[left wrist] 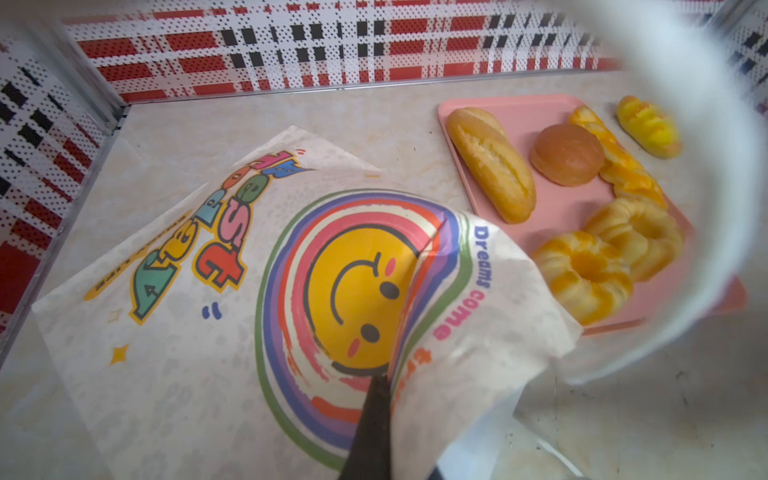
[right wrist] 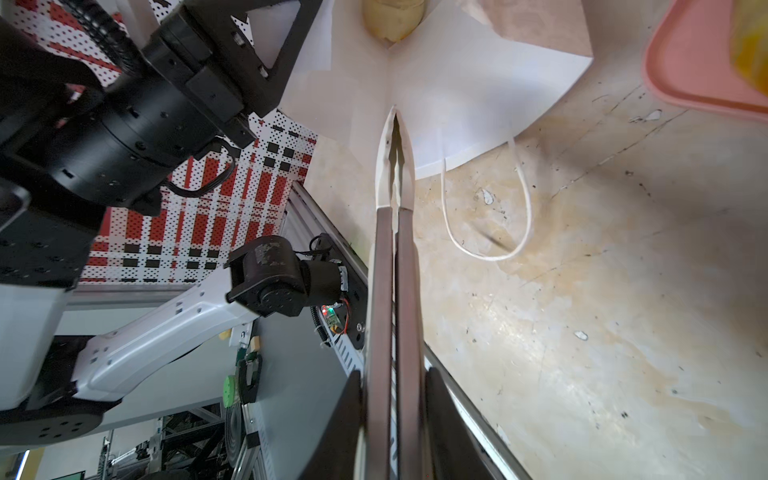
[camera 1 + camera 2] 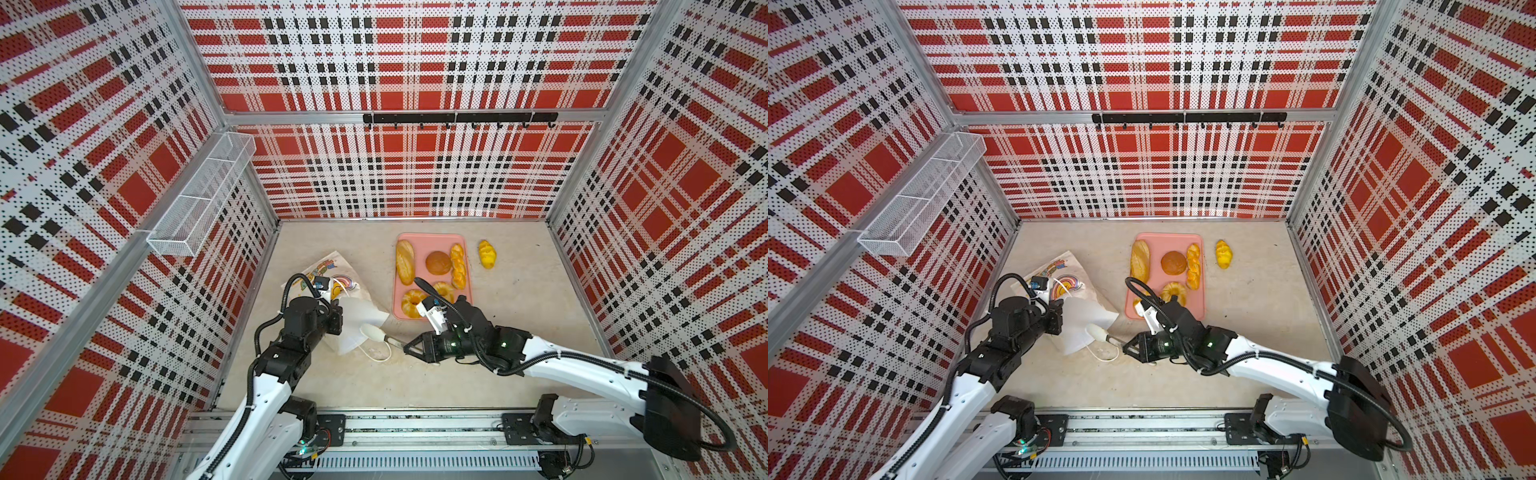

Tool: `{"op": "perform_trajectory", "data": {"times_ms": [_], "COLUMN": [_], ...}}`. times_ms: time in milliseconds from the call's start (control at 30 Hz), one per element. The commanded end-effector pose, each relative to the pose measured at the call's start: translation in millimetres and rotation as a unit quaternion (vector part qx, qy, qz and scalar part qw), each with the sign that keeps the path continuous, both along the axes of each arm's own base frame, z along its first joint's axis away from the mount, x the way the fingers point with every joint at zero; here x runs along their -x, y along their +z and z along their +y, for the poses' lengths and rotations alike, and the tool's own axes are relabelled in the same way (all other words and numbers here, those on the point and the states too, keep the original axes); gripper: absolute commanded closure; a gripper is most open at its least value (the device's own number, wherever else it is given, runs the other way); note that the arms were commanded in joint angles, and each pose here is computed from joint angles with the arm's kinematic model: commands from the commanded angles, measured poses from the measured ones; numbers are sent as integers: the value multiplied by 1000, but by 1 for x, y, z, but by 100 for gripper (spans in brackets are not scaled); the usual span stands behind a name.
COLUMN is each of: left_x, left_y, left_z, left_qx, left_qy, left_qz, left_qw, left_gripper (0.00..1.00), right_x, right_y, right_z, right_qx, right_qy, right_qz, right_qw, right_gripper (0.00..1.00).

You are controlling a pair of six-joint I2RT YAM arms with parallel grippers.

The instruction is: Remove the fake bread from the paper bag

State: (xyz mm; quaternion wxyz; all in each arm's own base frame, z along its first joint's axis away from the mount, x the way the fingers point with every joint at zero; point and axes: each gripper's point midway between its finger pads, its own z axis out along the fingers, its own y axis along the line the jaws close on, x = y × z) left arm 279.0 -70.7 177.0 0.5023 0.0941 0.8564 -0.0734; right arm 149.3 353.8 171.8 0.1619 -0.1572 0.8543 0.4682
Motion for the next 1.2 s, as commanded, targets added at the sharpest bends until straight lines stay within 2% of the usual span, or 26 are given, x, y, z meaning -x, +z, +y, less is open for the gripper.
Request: {"op": "perform_trajectory", "data": {"times_ms": [0,267,467,800,1167], "left_x": [-1,1,7,11,22], "left_y": [7,5,12,14,17], "left_z": [-10,-13,-14,-22,-30], "left_qx": [-14,19,35,89,116], "left_qy": [-44,-35,-39,-47,-67], "left_qz": [-14,-12,-24,-24,-24], "left_qw": [999,999,998,995,991], "left_gripper": [100,100,100,100,100], "right_x": [-22,-48,-58,-74,-102], "right_y": [17,2,-10,-27,-35], "right_z": [30,102,132,153,149], "right_qx": [-67,-135,-153,-161,-198], "right_qy": [-44,-88,-103,-116,-130], "right_qz": [-33,-18,-44,-43,-19], "right_qw": [996,987,982,979,971], "right_gripper": [84,82,76,62,58]}}
